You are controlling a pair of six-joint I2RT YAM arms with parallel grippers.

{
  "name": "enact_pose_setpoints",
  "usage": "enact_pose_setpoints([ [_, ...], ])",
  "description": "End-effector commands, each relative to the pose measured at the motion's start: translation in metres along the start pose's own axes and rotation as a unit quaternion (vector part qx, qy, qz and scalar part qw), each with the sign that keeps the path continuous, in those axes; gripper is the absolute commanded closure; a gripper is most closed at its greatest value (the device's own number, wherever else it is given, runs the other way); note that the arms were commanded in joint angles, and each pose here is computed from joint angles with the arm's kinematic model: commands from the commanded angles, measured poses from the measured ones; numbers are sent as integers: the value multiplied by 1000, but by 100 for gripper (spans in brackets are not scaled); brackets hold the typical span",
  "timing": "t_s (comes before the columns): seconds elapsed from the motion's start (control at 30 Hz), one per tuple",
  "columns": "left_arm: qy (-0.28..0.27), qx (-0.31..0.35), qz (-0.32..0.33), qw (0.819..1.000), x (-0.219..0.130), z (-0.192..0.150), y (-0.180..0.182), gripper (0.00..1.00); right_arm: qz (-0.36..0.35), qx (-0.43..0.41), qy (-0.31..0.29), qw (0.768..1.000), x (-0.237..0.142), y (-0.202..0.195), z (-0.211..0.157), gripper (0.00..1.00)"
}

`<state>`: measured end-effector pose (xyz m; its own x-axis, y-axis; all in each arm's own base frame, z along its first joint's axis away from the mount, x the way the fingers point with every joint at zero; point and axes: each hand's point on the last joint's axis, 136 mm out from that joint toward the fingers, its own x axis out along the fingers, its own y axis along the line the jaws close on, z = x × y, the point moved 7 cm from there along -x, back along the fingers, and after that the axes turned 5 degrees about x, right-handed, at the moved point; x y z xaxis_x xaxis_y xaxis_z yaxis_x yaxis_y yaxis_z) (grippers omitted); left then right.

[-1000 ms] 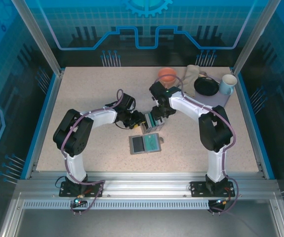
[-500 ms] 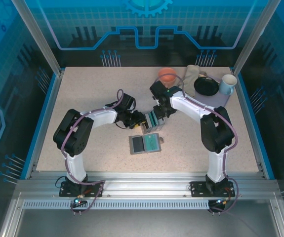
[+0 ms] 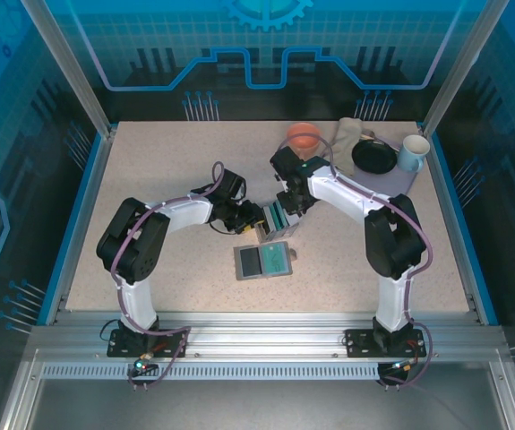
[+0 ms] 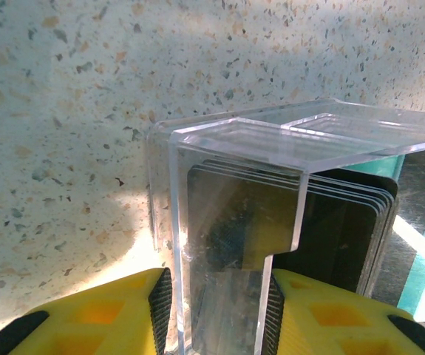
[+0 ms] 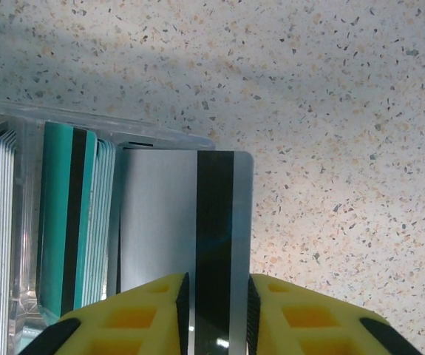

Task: Put the credit cards into the card holder
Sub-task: Pick up the credit card from the storage box.

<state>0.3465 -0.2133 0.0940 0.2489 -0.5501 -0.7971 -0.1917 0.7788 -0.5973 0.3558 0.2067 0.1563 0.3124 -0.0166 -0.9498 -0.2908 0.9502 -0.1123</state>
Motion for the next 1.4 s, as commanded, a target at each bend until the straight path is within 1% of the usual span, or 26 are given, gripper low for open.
enact_pose_setpoints([
  [0.0,17,-13,36,999,7,-5,17,60,-14,-8,-7,1000,-16,-2,0,76],
  [0.17,16,-13,35,999,7,-4,16,60,-9,-7,-14,1000,-21,-2,1,82],
  [0.23,17,-12,34,999,7,-4,16,60,-4,-7,-18,1000,-24,0,1,86],
  [0.4,17,-12,33,999,6,-4,15,61,1,-4,-30,1000,-34,1,2,87],
  [0.63,12,-7,26,1000,1,-4,12,60,29,6,-44,999,-49,3,2,96],
  [0.77,5,1,15,1000,-6,-3,6,58,84,23,-60,994,-67,8,3,100],
  [0.87,-3,10,3,1000,-15,-3,-1,56,125,51,-62,989,-76,6,2,100],
  [1.1,-21,30,-27,999,-37,-5,-15,50,185,117,-90,972,-96,-7,-11,100],
  [1.2,-32,36,-33,998,-51,-11,-16,48,245,123,-104,956,-101,0,-25,100],
  [1.27,-39,34,-23,998,-62,-19,-11,47,279,125,-97,947,-99,5,-38,100],
  [1.37,-37,26,-9,999,-71,-33,2,46,289,144,-75,943,-86,15,-61,100],
])
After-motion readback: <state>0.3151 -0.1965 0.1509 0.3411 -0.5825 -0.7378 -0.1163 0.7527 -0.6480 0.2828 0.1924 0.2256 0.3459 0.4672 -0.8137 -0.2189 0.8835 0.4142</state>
